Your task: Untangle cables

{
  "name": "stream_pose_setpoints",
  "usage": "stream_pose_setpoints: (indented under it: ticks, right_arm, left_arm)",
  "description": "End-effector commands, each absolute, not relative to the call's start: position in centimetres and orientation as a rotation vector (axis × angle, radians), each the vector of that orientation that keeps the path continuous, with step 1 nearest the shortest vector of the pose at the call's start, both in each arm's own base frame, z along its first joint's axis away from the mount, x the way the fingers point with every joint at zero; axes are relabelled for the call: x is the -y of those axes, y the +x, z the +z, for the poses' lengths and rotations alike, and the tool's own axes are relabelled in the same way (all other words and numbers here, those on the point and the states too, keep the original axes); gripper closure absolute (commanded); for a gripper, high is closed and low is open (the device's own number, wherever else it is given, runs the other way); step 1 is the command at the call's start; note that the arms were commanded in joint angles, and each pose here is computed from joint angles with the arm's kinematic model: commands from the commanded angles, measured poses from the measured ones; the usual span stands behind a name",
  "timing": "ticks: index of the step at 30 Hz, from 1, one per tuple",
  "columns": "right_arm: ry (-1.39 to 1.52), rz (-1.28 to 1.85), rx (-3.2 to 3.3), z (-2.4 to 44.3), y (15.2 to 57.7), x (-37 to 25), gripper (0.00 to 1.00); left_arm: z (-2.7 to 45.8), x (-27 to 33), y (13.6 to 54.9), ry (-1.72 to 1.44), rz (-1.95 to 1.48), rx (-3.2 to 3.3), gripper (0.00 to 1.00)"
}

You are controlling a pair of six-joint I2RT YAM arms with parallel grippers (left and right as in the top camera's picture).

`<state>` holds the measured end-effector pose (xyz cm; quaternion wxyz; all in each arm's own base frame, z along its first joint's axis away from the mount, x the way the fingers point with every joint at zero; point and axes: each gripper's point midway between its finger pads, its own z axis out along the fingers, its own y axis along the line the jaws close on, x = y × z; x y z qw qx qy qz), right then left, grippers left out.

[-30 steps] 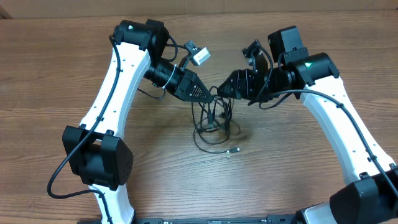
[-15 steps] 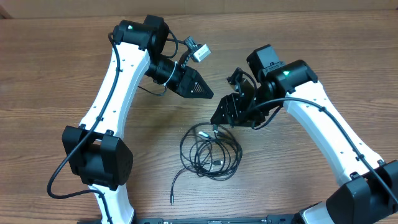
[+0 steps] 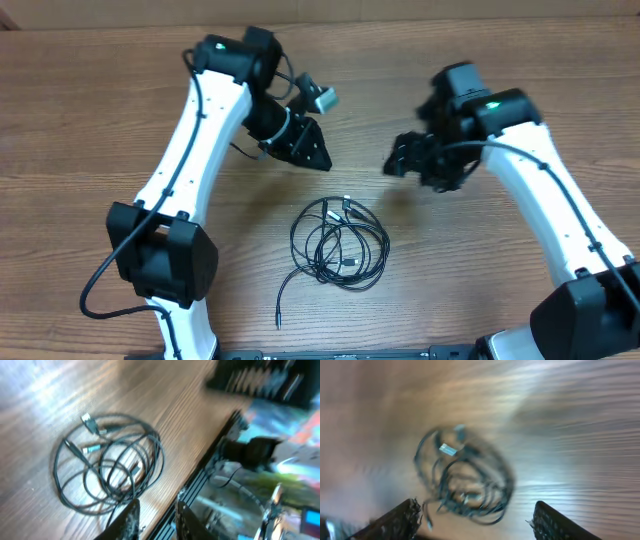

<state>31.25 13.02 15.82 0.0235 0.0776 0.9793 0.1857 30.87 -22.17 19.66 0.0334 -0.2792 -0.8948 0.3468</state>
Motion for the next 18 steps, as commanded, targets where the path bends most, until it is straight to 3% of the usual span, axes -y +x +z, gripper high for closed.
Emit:
stream_pose_setpoints:
  ticks: [1,8,13,18]
  right_arm:
    - [0.417,0.468,-3.009,15.1,32.4,-9.1,0.28]
    - [0.459,0.459,-3.001,15.1,32.6,-7.3,0.28]
    - [0.454,0.460,-3.003,15.1,32.6,-7.4,0.28]
    - [0.454,0.460,-3.003,15.1,32.6,-7.4,0.28]
  left_arm:
    - [17.3,22.1,28.8,-0.954,0.823,2.753,0.72]
    - [9.5,23.6,26.6,-1.129,0.538,2.730,0.62]
    - [5.8,24.5,26.8,-1.280,0.503,2.743,0.41]
    - [4.3,24.5,26.4,-1.376,0.530,2.707,0.39]
